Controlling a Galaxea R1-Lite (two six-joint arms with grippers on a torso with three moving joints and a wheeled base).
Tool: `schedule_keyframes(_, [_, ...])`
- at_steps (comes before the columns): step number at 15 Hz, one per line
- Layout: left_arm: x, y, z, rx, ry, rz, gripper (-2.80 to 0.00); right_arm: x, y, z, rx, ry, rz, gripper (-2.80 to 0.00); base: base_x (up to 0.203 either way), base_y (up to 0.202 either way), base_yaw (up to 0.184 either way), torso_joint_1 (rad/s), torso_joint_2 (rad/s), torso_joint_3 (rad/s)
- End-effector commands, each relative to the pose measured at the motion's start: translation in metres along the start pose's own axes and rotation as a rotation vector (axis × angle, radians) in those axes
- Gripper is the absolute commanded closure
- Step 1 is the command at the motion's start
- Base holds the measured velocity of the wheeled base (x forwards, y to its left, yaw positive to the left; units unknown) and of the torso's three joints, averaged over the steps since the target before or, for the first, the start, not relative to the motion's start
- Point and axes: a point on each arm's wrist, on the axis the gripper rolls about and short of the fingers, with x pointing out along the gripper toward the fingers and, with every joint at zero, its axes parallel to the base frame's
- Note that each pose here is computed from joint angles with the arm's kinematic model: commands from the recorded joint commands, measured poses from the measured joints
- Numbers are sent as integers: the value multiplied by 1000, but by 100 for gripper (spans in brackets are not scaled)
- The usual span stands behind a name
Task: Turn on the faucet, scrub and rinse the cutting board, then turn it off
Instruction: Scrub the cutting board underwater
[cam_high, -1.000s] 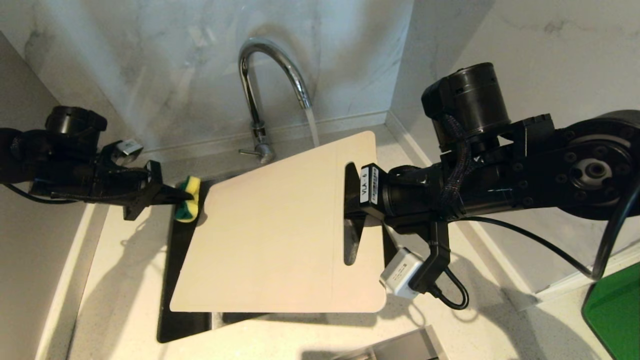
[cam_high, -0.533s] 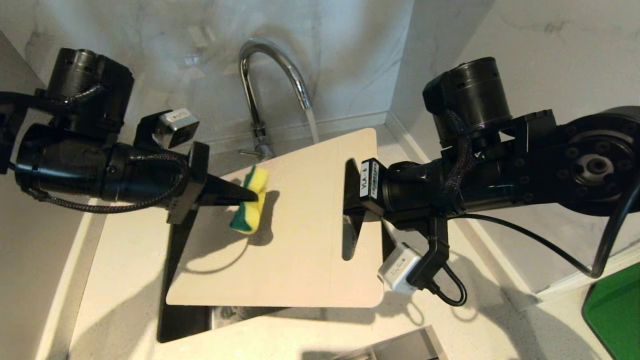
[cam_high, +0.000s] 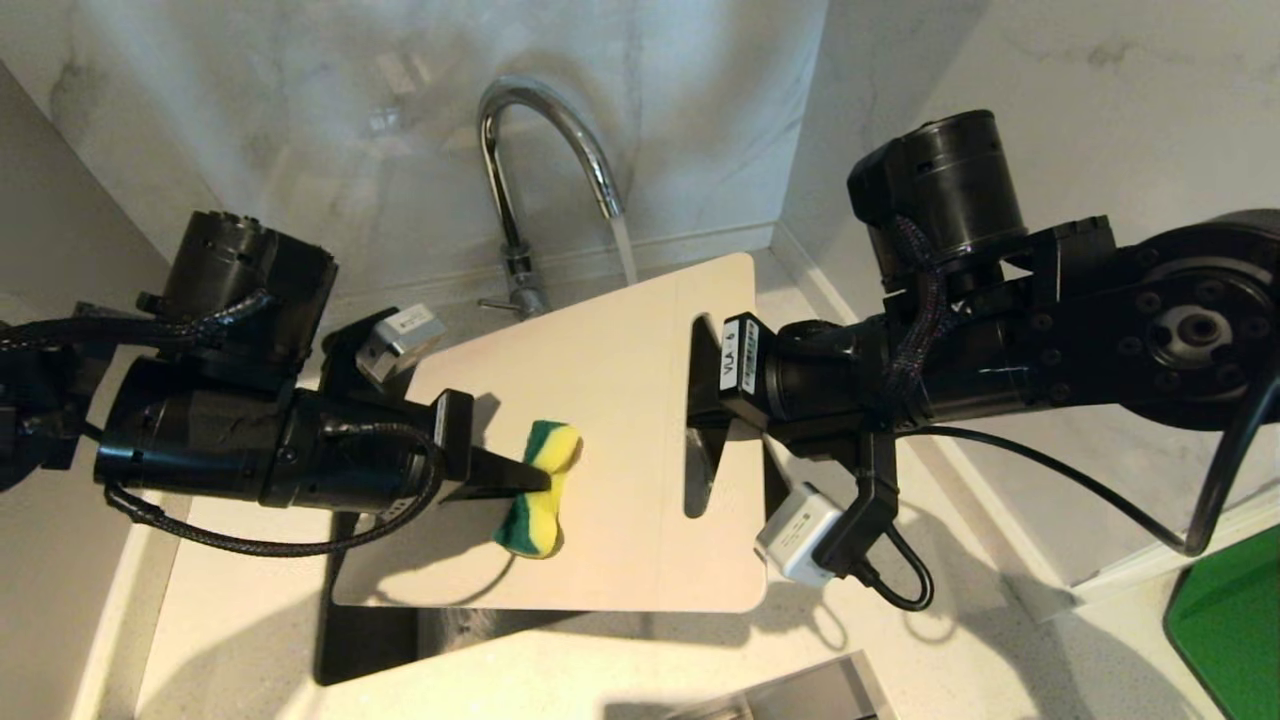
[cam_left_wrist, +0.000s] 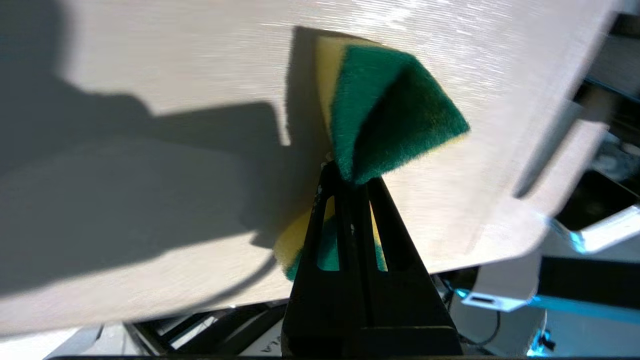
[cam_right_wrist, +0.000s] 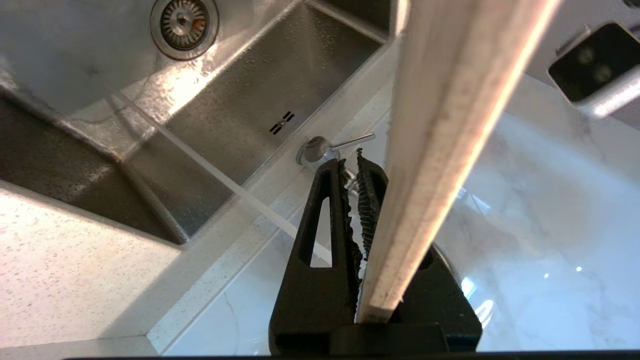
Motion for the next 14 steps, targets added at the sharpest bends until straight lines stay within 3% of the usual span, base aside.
schedule_keyframes(1, [3, 19, 4, -45, -2, 50, 0, 0, 0, 0, -8, -2, -2, 0, 0, 0, 0, 0, 0, 0])
schedule_keyframes(7, [-5, 53, -7, -75, -49, 85, 0, 1, 0, 0, -7, -3, -2, 0, 0, 0, 0, 0, 0, 0])
schedule_keyframes(9, [-6, 71, -16, -39, -47, 116, 0, 1, 0, 0, 3, -2, -3, 0, 0, 0, 0, 0, 0, 0])
schedule_keyframes(14, [-25, 114, -10, -59, -101, 190, 0, -2, -1, 0, 7, 0, -5, 0, 0, 0, 0, 0, 0, 0])
